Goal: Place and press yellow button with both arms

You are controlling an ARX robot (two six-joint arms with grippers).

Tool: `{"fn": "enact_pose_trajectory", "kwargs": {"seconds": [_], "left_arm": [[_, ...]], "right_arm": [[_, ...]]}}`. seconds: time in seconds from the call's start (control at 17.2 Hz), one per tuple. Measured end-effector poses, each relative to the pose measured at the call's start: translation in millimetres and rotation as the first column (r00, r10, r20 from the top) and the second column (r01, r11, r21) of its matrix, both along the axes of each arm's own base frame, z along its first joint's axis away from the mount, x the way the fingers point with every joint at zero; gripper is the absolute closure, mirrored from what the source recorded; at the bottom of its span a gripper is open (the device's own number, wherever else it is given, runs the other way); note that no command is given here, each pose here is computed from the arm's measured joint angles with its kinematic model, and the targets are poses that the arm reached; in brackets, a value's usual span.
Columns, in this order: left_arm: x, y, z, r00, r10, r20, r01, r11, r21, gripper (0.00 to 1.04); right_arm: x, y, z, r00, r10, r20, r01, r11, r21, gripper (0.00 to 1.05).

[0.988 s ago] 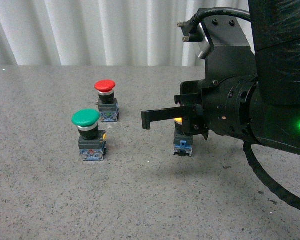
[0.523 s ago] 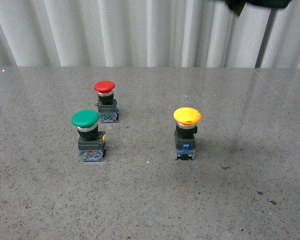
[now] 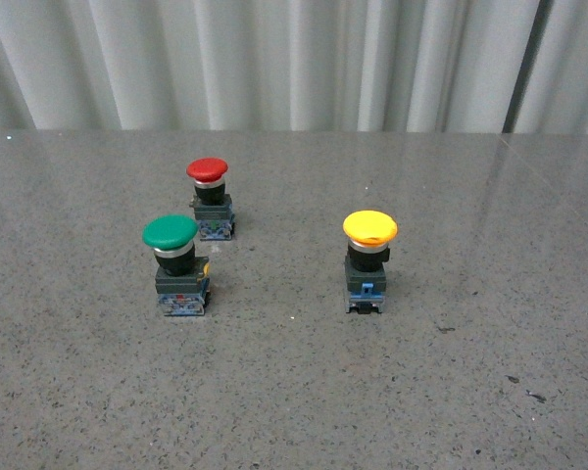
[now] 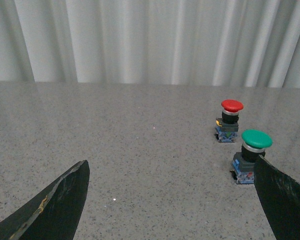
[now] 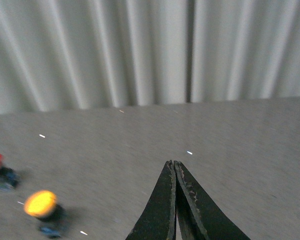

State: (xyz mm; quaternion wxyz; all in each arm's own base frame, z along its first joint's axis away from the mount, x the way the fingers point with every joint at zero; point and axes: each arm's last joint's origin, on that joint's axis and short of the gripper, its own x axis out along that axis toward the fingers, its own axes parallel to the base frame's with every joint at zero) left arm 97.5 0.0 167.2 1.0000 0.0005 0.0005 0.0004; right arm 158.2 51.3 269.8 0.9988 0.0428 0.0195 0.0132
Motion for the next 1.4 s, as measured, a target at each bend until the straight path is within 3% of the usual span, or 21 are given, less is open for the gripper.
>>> {"fn": "enact_pose_trajectory", "kwargs": {"seconds": [0.12, 0.23, 0.47, 1.4], "left_arm": [[0.0, 0.0, 0.0, 1.000, 0.000, 0.000, 0.000, 1.000, 0.000, 0.07], [0.0, 0.0, 0.0, 1.000, -0.001, 0.000, 0.001, 1.000, 0.000, 0.07], [0.0, 0.0, 0.1, 1.000, -0.002, 0.001, 0.002, 1.000, 0.000, 0.07], [0.0, 0.0, 0.1, 1.000, 0.000, 0.002, 0.000, 1.000, 0.000, 0.07]], "right_arm": [[-25.3, -28.5, -27.5, 0.999, -0.041, -0.013, 0.040, 0.998, -0.058, 1.03], [-35.9, -36.6, -31.8, 0.997, -0.032, 0.067, 0.036, 0.998, -0.056, 1.03], [-41.1, -51.1, -64.3, 0.999, -0.035, 0.029, 0.037, 0.996, -0.076, 1.03], [-61.1, -51.3, -102.8, 0.999, -0.024, 0.044, 0.028, 0.996, -0.079, 1.03]]}}
